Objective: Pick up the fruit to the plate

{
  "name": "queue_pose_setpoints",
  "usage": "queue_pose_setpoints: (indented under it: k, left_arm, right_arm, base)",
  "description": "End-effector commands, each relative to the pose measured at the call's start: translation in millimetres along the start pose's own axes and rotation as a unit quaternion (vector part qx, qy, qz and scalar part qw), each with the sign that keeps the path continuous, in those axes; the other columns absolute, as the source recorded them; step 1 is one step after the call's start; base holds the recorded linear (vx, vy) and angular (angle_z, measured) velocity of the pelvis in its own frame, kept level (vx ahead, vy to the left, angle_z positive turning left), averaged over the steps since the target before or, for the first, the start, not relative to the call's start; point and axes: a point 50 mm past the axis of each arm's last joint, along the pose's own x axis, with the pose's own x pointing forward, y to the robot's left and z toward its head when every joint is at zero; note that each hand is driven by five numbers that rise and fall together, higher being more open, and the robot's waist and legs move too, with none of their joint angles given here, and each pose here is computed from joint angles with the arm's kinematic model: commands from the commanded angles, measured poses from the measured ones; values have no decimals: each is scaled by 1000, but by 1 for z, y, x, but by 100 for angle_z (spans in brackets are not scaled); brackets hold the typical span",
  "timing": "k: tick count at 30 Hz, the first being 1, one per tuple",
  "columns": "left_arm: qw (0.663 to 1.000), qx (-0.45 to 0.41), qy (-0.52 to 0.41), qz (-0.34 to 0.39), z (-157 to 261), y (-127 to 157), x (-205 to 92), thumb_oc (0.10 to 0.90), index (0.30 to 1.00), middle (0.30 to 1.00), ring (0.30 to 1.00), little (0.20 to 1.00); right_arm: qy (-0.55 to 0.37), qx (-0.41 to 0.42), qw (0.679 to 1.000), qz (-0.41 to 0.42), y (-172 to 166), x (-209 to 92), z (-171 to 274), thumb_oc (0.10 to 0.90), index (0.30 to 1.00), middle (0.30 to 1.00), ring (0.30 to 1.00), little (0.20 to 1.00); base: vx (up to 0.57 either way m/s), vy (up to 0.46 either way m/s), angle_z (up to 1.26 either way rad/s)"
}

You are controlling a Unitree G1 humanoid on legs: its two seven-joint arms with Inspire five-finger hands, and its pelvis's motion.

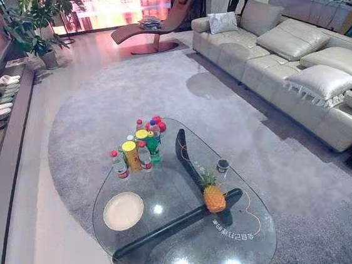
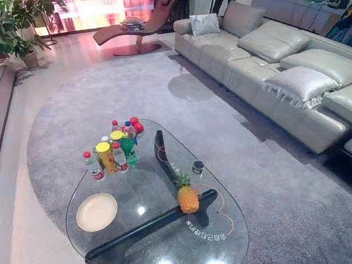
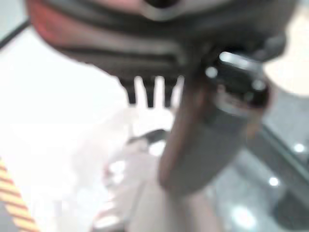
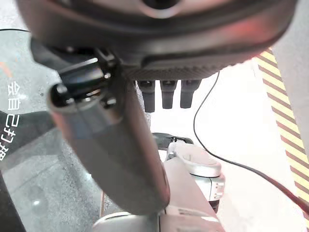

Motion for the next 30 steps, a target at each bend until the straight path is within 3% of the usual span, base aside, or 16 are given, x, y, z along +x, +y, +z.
queue_pose_setpoints:
  k: [1, 30]
  left_arm:
    - [1000, -6, -15, -8, 18, 1, 1, 800, 900, 900, 900, 900]
    - [1000, -20, -18, -2, 17, 2, 1, 800, 900, 900, 900, 900]
  right_arm:
    - [-6, 16, 1000, -4, 1, 0, 17, 800, 900, 900, 900, 900]
    - [-6, 12, 1000, -15, -4, 0, 20, 800, 900, 900, 900, 900]
  base:
    - [-31, -17, -44]
    - [0, 0, 0]
